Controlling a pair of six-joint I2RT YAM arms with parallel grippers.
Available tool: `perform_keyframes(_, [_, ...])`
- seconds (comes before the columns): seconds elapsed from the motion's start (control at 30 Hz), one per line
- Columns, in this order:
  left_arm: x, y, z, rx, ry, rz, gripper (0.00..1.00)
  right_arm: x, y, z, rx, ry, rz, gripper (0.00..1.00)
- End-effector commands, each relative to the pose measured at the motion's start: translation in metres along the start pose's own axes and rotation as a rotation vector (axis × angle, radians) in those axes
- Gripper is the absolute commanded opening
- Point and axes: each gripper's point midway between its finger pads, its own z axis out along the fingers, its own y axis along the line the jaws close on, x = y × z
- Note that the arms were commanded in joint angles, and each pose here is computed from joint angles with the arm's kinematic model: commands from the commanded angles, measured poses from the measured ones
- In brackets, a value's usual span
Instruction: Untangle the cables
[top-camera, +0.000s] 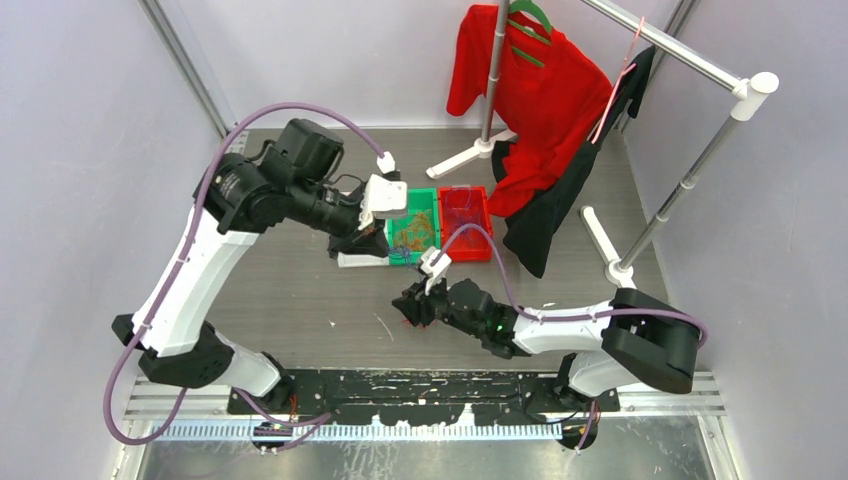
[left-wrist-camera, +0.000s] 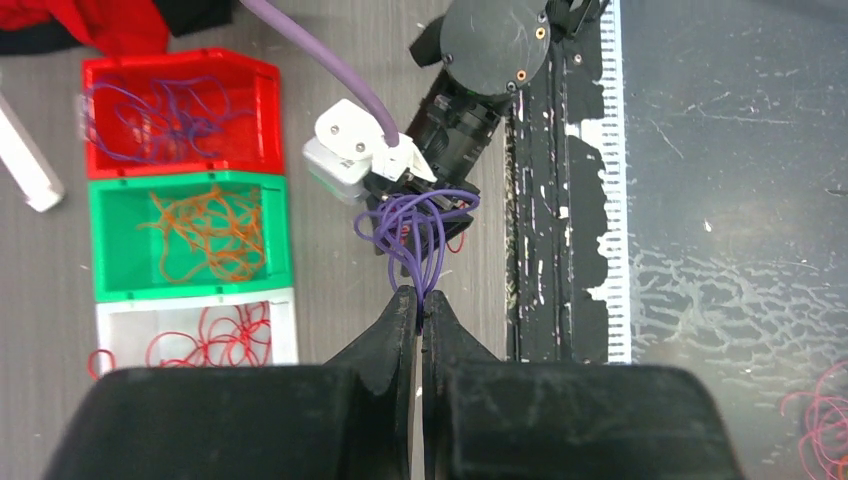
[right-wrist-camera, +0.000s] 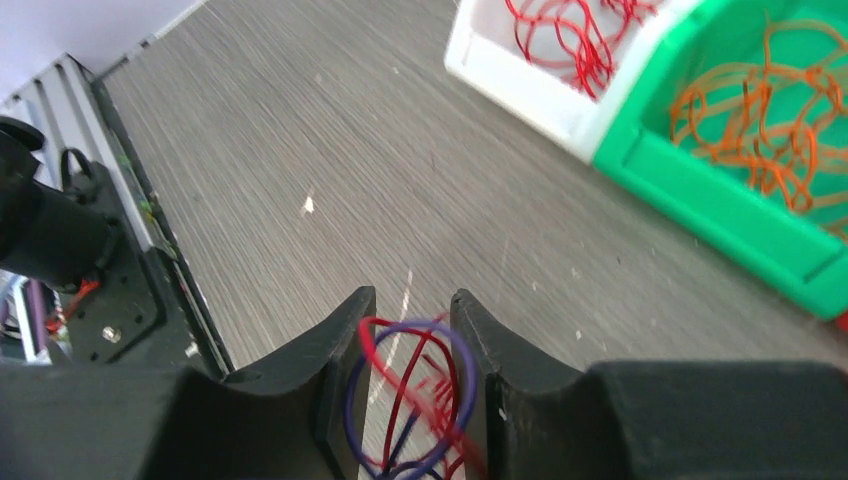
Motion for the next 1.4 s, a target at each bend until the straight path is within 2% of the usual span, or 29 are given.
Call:
perform_keyframes(0.0, [-0.028, -0.008, -0.019, -0.025, -0.106, 0.062, 0.0, -0.008, -0.005, -0.005, 0.024, -0.088, 0.067, 0.38])
perform_keyframes(0.27, [-0.054, 0.0, -0.039, -0.131, -0.208, 0.158, 0.0, 0.028, -0.022, -0.023, 0.081, -0.058, 0.131, 0.37])
perform_keyframes(0.43, [-0.077, 0.016, -0.06, -0.273, -0.287, 0.24, 0.0, 0.05, -0.03, -0.034, 0.112, -0.034, 0.165, 0.37])
perform_keyframes(0.6, [-0.105, 0.052, -0.086, -0.525, -0.383, 0.329, 0.0, 0.067, -0.035, -0.042, 0.139, -0.012, 0.178, 0.41])
perform_keyframes(0.7, [-0.13, 0.059, -0.124, -0.697, -0.502, 0.411, 0.0, 0.071, -0.034, -0.043, 0.136, -0.002, 0.182, 0.4])
perform_keyframes(0.83, [-0.148, 0.071, -0.147, -0.824, -0.573, 0.442, 0.0, 0.072, -0.039, -0.042, 0.168, -0.012, 0.183, 0.39])
perform_keyframes(0.97, [-0.179, 0.085, -0.2, -1.074, -0.703, 0.499, 0.0, 0.082, -0.04, -0.044, 0.167, 0.001, 0.197, 0.42])
perform_keyframes(1.07, [-0.193, 0.092, -0.235, -1.235, -0.749, 0.537, 0.0, 0.089, -0.039, -0.046, 0.171, 0.01, 0.199, 0.46])
perform_keyframes(1.17, [-0.203, 0.091, -0.244, -1.243, -0.76, 0.547, 0.0, 0.093, -0.038, -0.047, 0.174, 0.017, 0.199, 0.46])
perform_keyframes(1.37, [-0.196, 0.087, -0.214, -1.106, -0.729, 0.534, 0.0, 0.084, -0.028, -0.043, 0.14, -0.006, 0.203, 0.45])
